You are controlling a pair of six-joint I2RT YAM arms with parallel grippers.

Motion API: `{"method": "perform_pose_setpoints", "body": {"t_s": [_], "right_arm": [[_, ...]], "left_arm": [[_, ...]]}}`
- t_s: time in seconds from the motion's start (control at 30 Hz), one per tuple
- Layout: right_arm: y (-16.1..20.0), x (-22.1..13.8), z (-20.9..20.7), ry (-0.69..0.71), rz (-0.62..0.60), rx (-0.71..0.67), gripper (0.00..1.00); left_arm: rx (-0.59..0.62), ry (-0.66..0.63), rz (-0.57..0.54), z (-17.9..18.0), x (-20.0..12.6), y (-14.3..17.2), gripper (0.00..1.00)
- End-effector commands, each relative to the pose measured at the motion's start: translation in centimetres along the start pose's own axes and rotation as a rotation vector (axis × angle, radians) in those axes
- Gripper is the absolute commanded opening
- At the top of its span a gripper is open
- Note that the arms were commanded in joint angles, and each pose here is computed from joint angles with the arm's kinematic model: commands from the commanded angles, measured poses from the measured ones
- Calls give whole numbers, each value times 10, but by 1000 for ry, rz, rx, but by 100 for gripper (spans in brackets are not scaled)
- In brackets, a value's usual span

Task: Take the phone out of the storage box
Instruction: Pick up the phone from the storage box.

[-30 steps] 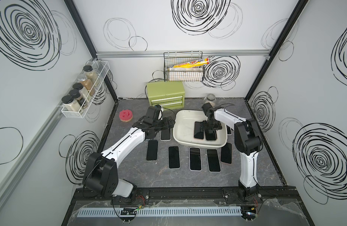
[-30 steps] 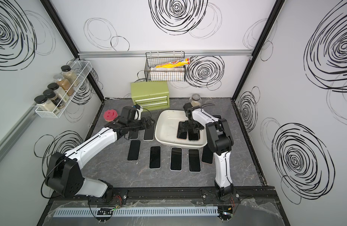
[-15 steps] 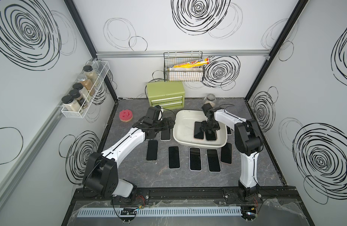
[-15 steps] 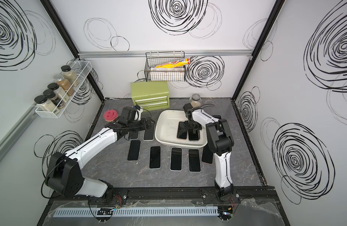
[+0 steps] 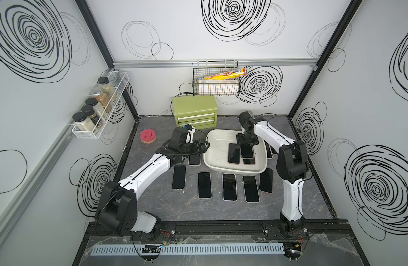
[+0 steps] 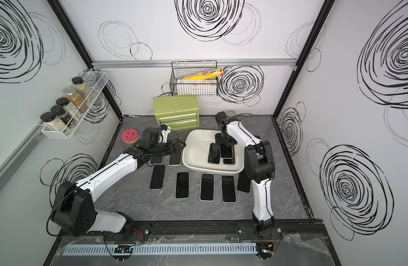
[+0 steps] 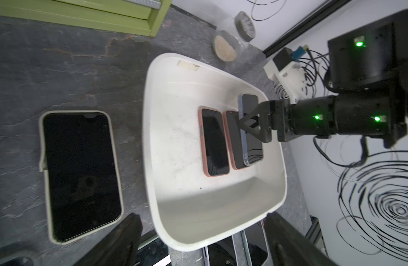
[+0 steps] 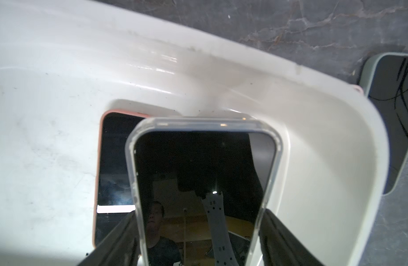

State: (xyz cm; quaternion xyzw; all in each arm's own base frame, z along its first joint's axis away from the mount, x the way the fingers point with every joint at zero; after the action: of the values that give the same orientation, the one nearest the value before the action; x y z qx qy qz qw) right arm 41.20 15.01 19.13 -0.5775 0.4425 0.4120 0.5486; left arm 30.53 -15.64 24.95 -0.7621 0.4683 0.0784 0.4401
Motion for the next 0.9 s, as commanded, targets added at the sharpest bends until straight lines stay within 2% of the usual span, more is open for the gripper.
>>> {"method": "perform_pose_setpoints", "body": {"t_s": [0.0, 0.2, 0.3, 0.57, 0.87], "right_arm": [[3, -23, -3, -42, 36, -16, 47], [1, -45, 6, -196, 66, -27, 45], [0, -57, 12, -295, 85, -32, 44], [0, -73, 18, -408, 106, -29, 42], [11, -79, 27, -506, 145, -32, 42]], "left_arm": [[49, 193, -49, -27, 0, 0, 90], [122, 324, -31, -68, 19, 21, 91], [147, 334, -10, -84, 32, 32, 92], [96, 269, 47, -83, 66, 49, 93], [88, 243, 40, -84, 101, 38, 93]]}}
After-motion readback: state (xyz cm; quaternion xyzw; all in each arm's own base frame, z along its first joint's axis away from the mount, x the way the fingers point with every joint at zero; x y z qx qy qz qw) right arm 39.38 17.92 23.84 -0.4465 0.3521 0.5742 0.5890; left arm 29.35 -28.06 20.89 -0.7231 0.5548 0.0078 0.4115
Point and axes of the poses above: each gripper's point midway between its finger pads, its own x axis out along the fingers, its own z axis along the line the jaws close on, y = z × x, the point moved 10 cm from there along -x, back along the fingers, and after that the axes turned 4 degrees about x, right-handed, at the moved point
